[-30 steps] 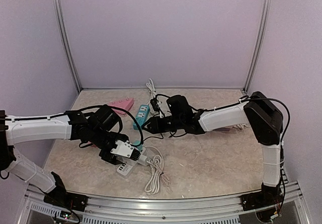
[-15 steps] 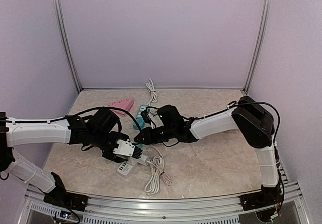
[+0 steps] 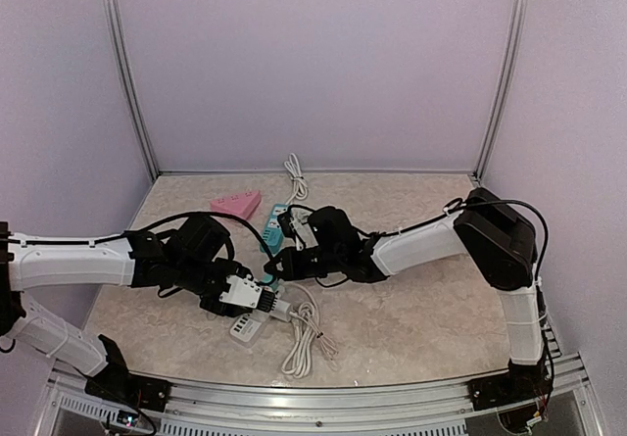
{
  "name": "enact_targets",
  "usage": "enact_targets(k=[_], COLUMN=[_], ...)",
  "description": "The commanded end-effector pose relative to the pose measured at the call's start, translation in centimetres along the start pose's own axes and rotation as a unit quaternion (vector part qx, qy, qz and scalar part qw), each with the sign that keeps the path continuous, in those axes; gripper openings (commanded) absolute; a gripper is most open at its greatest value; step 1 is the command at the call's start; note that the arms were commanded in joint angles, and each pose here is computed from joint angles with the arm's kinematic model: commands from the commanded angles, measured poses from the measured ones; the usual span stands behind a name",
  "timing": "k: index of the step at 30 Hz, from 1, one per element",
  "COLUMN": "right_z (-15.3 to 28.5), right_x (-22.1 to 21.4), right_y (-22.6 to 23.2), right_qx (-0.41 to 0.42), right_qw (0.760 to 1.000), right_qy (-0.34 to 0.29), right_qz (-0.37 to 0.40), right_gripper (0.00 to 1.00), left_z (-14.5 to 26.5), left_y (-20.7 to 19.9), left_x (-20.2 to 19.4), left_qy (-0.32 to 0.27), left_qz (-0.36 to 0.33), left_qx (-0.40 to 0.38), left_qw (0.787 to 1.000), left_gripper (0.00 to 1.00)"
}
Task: Insert the plug
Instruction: Move the socket to the center of the board.
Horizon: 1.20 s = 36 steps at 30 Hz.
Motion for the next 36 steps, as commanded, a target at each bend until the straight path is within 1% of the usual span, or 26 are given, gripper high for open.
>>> enact_targets(k=[1, 3, 6, 9, 12, 19, 25, 28, 31, 34, 36], right_z=[-0.3, -0.1, 0.5, 1.3, 2.5, 6.6, 10.0, 11.7, 13.5, 15.0, 15.8], right_x=[-6.2, -6.1, -5.0, -3.7, -1.4, 3.4, 4.7, 4.9, 4.9, 4.4, 4.1], right_y=[2.6, 2.8, 3.4, 3.6, 4.3, 5.0, 4.7, 4.3, 3.5, 2.6, 2.1], right_qx=[0.026, 0.026, 0.019, -0.010, -0.028, -0.087, -0.150, -0.183, -0.221, -0.253, -0.269], right_qw=[0.996, 0.996, 0.997, 0.997, 0.996, 0.989, 0.980, 0.975, 0.968, 0.961, 0.957], right_qy=[0.083, 0.081, 0.072, 0.066, 0.042, -0.015, -0.032, -0.040, -0.047, -0.043, -0.039], right_qz=[-0.017, -0.013, 0.008, 0.039, 0.071, 0.117, 0.124, 0.119, 0.110, 0.103, 0.099], right_gripper=[0.04, 0.07, 0.10, 0.22, 0.30, 0.41, 0.47, 0.48, 0.50, 0.52, 0.53], left_z=[-1.6, -1.6, -1.2, -0.5, 0.4, 2.7, 5.0, 6.1, 7.0, 8.7, 10.2], left_y=[-0.4, -0.5, -1.1, -1.5, -1.5, -0.8, -0.4, -0.1, 1.0, 3.1, 4.5], left_x=[-1.5, -1.5, -1.2, -0.3, 0.5, 1.4, 1.3, 0.8, -0.4, -2.3, -4.1], left_qy=[0.027, 0.028, 0.028, 0.023, 0.015, 0.009, 0.001, -0.008, -0.017, -0.033, -0.045], left_qz=[0.004, 0.004, -0.001, -0.010, -0.003, 0.007, 0.040, 0.080, 0.153, 0.246, 0.310], left_qx=[0.004, 0.003, -0.012, -0.029, -0.038, -0.027, 0.001, 0.022, 0.059, 0.122, 0.167], left_qw=[1.000, 1.000, 1.000, 0.999, 0.999, 1.000, 0.999, 0.997, 0.986, 0.961, 0.935], left_gripper=[0.51, 0.52, 0.59, 0.65, 0.71, 0.78, 0.84, 0.87, 0.92, 0.96, 0.97])
Point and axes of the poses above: each gripper's point midway between its finger pads, its own z axis back along the fingers, its own y axis along the line the jaws close on, x = y × z, the point moved 1 cm from there along z, back along the fingers, and after that the axes turned 1 degree about -z, right-handed, at the moved point
